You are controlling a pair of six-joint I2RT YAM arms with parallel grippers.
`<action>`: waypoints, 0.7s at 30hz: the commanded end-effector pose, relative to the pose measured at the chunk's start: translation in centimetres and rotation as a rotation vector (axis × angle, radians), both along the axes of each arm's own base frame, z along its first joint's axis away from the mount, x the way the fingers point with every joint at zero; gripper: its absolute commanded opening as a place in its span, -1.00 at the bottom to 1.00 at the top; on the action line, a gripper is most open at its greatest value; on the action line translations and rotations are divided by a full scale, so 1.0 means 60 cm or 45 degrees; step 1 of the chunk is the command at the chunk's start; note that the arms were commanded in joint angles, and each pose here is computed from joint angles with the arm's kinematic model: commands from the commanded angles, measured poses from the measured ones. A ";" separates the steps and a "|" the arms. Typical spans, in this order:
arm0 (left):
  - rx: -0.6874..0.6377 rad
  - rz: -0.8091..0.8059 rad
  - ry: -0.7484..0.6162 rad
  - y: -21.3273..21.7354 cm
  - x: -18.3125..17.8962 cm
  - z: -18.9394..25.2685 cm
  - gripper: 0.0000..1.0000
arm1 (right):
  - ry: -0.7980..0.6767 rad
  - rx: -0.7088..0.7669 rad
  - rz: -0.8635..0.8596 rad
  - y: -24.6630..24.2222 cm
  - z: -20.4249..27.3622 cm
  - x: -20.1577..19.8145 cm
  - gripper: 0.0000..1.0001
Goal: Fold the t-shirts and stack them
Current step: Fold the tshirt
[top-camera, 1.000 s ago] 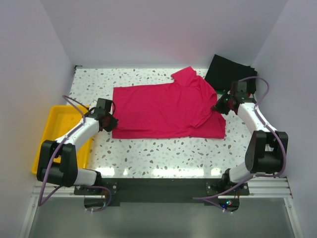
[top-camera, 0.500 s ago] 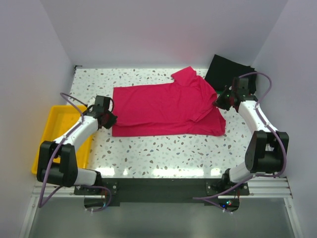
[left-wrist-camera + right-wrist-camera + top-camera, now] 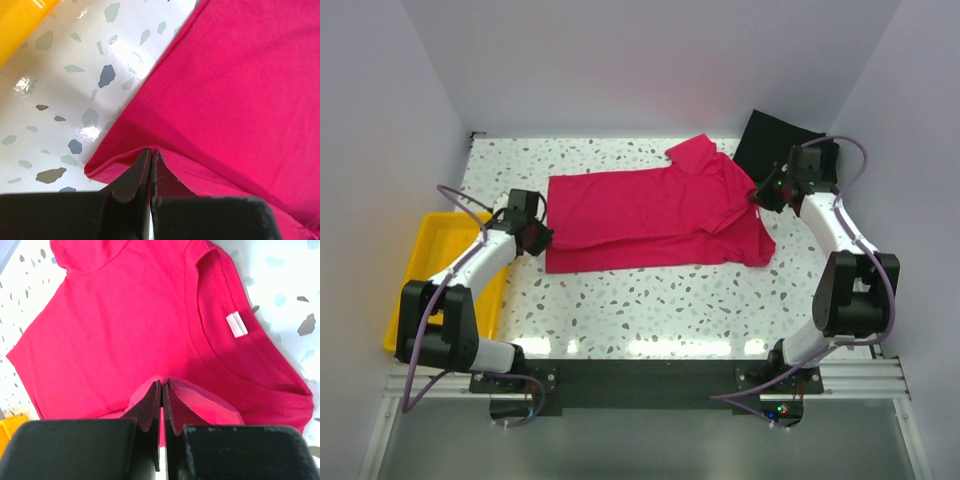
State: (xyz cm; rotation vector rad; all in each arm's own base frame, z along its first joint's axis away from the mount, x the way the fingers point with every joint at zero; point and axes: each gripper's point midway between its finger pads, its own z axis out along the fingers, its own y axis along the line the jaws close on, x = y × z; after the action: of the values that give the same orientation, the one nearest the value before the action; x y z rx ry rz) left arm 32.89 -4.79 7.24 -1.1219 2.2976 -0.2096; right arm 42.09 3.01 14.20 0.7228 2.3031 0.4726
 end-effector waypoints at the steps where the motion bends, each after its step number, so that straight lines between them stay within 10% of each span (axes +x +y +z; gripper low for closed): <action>1: 0.000 0.008 -0.078 0.003 0.038 0.019 -1.00 | -0.085 -0.036 0.014 -0.007 0.030 0.036 -1.00; 21: -0.004 0.026 -0.067 0.012 0.053 0.005 -1.00 | -0.050 -0.069 0.062 0.002 0.022 0.064 -1.00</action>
State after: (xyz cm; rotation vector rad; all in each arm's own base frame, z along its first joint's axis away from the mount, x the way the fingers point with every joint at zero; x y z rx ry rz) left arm 33.96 -4.48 5.79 -1.1470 2.3103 -0.2002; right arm 44.99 3.24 14.29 0.6650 2.3157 0.4609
